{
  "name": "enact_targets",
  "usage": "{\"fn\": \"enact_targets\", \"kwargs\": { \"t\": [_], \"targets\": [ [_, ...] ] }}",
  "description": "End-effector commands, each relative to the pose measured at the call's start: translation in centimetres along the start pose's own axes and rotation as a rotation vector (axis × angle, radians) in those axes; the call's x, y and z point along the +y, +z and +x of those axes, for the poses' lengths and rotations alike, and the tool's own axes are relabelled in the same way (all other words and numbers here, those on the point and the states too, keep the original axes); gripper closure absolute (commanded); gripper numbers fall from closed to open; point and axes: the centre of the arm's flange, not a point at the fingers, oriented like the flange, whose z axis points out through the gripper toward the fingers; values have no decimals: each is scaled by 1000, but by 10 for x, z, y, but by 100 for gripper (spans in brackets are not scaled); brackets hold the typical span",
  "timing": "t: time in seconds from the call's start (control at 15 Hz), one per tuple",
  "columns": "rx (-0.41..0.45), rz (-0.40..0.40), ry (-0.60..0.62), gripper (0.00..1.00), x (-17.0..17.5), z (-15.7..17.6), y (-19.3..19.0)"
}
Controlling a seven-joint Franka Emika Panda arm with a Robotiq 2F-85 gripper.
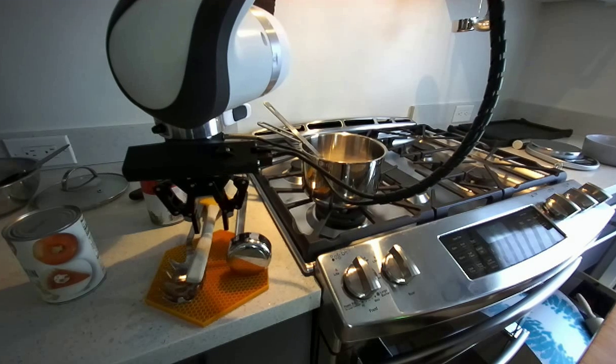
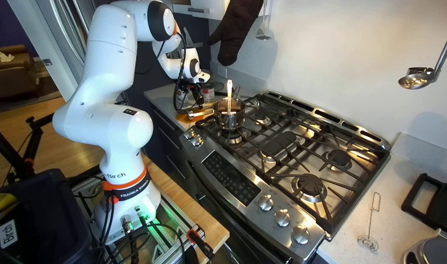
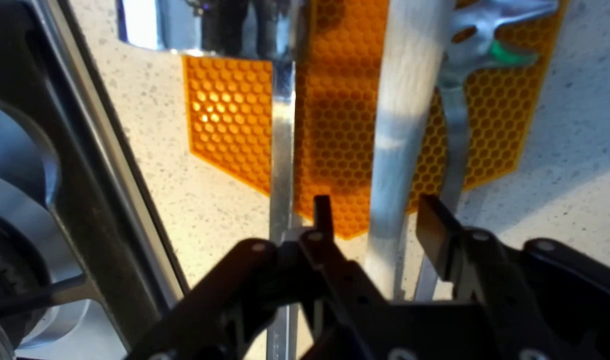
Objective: Move the pot to the left and then put the orange spatula on the orange object on the counter
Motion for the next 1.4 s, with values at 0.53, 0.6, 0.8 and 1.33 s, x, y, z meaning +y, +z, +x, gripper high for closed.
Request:
{"fn": "enact_targets", "kwargs": {
  "t": [0.53,0.6,0.8,1.33],
  "targets": [
    [66,17,-78,0,60,-17,-63],
    [81,17,-96,0,71,-24,-73],
    [129,10,-161,0,98,-47,-105],
    [175,-33,-292,0,169,-99,-186]
  ]
}}
